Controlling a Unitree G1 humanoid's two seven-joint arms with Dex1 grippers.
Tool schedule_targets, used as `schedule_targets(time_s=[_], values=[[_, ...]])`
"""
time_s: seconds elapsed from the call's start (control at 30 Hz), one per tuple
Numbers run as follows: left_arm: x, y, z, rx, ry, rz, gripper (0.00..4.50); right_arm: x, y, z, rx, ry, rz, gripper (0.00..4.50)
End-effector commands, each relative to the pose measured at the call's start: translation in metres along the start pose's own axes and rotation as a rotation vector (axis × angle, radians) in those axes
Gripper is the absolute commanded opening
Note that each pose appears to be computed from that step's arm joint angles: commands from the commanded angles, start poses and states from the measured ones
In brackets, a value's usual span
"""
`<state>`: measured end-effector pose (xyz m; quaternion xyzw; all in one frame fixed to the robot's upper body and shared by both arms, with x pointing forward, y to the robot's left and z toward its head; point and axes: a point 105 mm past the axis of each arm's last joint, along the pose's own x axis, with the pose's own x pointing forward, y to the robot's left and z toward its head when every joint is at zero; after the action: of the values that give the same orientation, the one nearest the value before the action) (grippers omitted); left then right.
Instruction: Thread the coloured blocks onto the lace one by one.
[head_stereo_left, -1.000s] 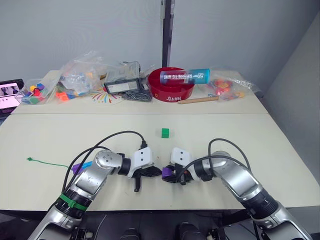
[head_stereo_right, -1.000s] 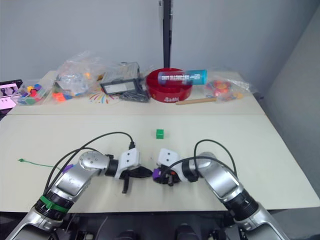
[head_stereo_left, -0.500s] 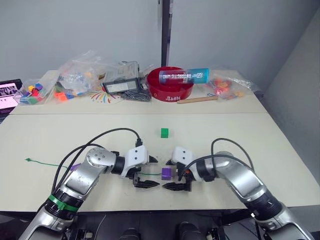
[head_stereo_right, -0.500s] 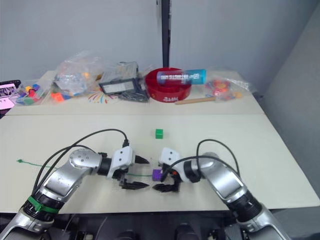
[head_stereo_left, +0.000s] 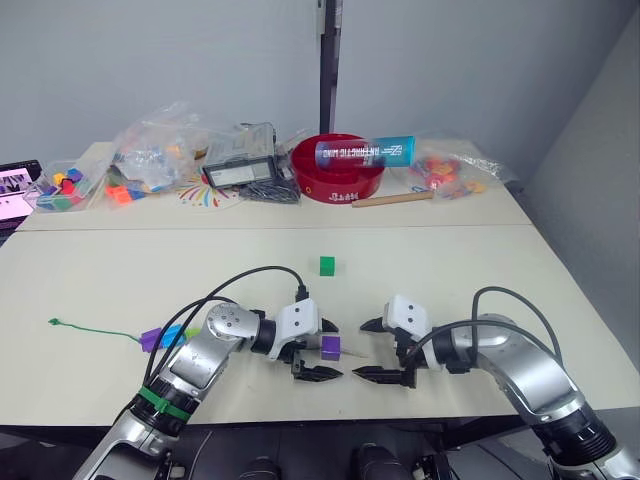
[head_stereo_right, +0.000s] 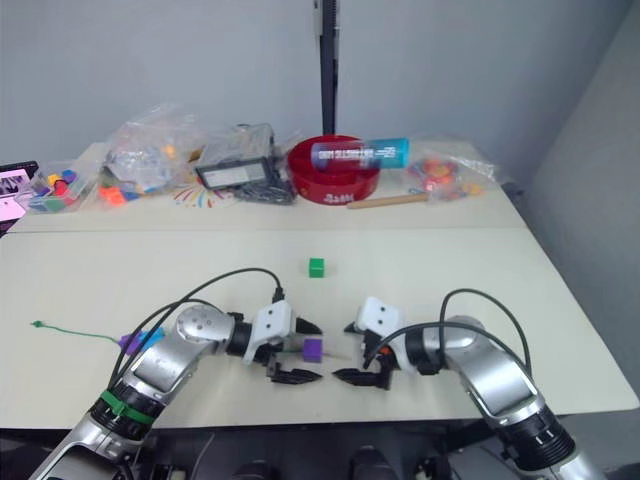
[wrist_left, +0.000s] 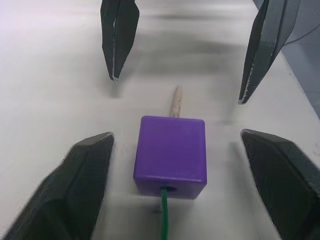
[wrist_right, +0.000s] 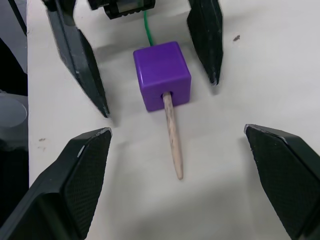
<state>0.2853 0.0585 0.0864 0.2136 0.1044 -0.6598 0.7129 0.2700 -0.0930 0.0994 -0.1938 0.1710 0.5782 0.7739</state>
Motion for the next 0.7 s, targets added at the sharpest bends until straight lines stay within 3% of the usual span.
schedule_targets(time_s=[0.03, 0.2, 0.4, 0.7], values=[[0.000, 0.006, 0.009, 0.050, -0.013, 0.012, 2.87, 0.002, -0.002, 0.005, -0.032, -0.016, -0.019, 4.50], [0.003, 0.005, 0.008, 0.053, -0.013, -0.002, 1.29, 0.007, -0.001, 0.001, -0.036, -0.004, -0.004, 4.50], [0.002, 0.001, 0.008, 0.052, -0.013, -0.025, 1.19, 0.009, -0.003, -0.006, -0.037, 0.013, -0.003, 4.50], [-0.005, 0.007, 0.004, 0.052, 0.009, -0.015, 1.19, 0.005, -0.008, -0.021, -0.055, 0.054, 0.003, 1.65]])
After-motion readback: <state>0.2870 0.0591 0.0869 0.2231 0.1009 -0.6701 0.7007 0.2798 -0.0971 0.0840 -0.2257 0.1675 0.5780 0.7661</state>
